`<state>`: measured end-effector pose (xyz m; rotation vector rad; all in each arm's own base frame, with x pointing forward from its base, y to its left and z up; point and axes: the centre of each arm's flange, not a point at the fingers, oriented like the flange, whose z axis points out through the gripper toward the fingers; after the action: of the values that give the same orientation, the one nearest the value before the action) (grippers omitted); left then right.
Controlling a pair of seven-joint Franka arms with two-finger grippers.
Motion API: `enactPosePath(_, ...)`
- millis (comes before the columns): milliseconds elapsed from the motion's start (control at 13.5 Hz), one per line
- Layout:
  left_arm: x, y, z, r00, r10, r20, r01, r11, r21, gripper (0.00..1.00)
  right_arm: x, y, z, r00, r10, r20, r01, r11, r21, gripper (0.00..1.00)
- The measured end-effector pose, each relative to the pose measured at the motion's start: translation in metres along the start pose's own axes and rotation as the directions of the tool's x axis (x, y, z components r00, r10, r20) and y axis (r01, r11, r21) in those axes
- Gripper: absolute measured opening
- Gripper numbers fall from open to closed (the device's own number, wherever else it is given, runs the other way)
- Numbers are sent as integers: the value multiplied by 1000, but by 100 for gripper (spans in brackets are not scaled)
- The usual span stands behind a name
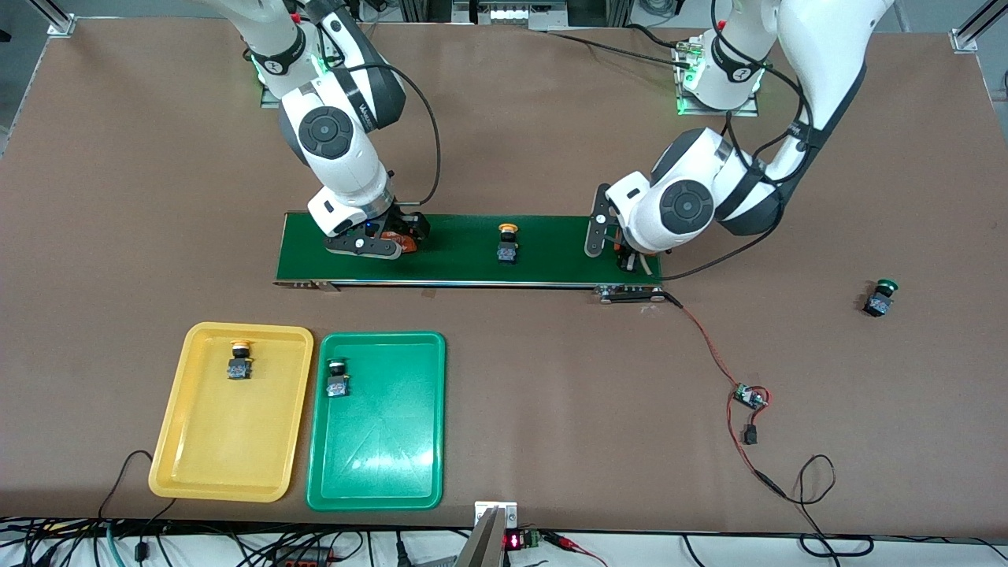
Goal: Sort buttons by color to trays
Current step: 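Move the right gripper to the belt while the left gripper carries the cylinder, then lower the right gripper to the belt cylinder while the left gripper places another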
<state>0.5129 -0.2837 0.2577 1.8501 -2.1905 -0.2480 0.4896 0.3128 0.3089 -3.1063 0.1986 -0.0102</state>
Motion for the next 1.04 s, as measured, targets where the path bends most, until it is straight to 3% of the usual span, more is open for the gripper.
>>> enactPosePath(667,15,-7,21,999,31,-36,-31,1000,2,50,1,0,6,1000,-7,-9,7,1000,-3,100)
enactPosePath(889,15,-10,9,999,30,-41,-29,999,36,75,1,-1,6,1000,-7,-10,7,1000,-2,100)
enactPosePath(1037,3,-15,-28,999,26,-34,-22,994,110,95,-2,-4,8,1000,-15,-7,15,1000,-3,100)
